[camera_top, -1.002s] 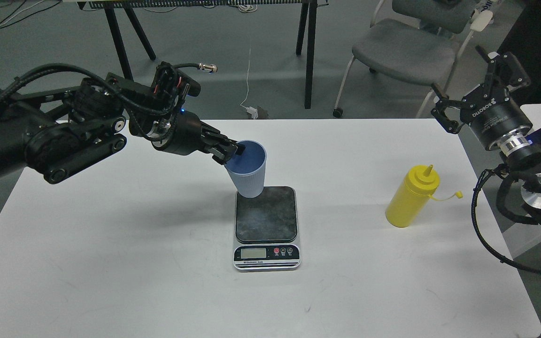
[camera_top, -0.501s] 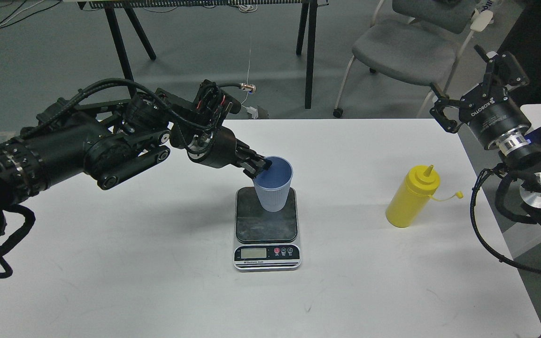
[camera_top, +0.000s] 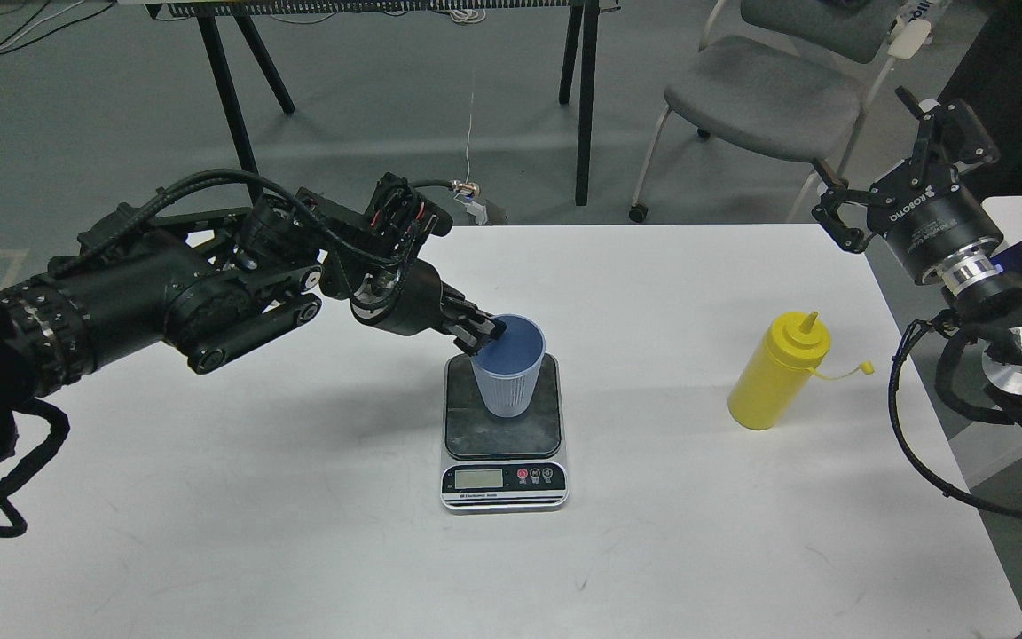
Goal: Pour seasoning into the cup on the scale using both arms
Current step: 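Lift the blue cup and lower it onto the scale, then release the cup and raise the left gripper away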
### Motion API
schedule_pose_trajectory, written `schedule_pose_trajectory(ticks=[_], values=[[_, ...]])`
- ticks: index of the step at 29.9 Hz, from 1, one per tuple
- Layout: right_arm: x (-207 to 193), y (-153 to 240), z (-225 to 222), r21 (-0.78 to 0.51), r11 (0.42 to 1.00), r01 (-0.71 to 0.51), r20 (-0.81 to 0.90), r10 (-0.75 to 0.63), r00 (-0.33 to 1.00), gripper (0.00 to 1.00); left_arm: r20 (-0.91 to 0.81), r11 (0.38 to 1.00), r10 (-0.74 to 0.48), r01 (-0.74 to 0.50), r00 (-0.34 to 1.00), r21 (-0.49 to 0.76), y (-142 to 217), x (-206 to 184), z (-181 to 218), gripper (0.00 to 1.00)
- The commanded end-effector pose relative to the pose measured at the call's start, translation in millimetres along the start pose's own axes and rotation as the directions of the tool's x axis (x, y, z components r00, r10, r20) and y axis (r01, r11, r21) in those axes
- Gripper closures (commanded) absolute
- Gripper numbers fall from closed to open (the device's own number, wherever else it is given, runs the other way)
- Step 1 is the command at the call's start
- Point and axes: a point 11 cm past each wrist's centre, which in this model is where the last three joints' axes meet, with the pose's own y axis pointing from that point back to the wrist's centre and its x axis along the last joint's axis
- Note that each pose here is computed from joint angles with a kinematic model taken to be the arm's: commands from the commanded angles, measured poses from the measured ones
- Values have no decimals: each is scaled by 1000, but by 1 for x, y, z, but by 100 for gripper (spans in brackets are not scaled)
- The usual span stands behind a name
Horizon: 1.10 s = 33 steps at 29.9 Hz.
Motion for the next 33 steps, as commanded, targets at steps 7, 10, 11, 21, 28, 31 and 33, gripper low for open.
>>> schedule_pose_trajectory(ticks=[7,10,11,21,28,31,33], values=[[-2,-1,1,-2,1000,7,1,-6,1000,1,-28,1000,15,-16,999,-23,0,2,4,72],[-3,-1,1,-2,1000,8,2,-8,1000,1,-74,999,37,-40,997,-37,4,4,3,51],[-3,-1,1,-2,1000,8,2,-8,1000,1,-94,998,45,-49,995,-45,5,5,3,47],[2,2,-7,7,1000,-5,-4,5,1000,1,-419,885,392,-460,819,-70,99,86,-23,20],[37,35,-34,28,992,-120,40,119,992,1,-807,450,530,-893,259,10,218,141,-61,10],[59,69,-39,-5,977,-214,146,213,966,1,-866,312,499,-936,14,165,242,127,-102,8],[71,99,-35,-47,961,-272,208,275,939,1,-876,254,463,-927,-134,276,244,103,-128,6]])
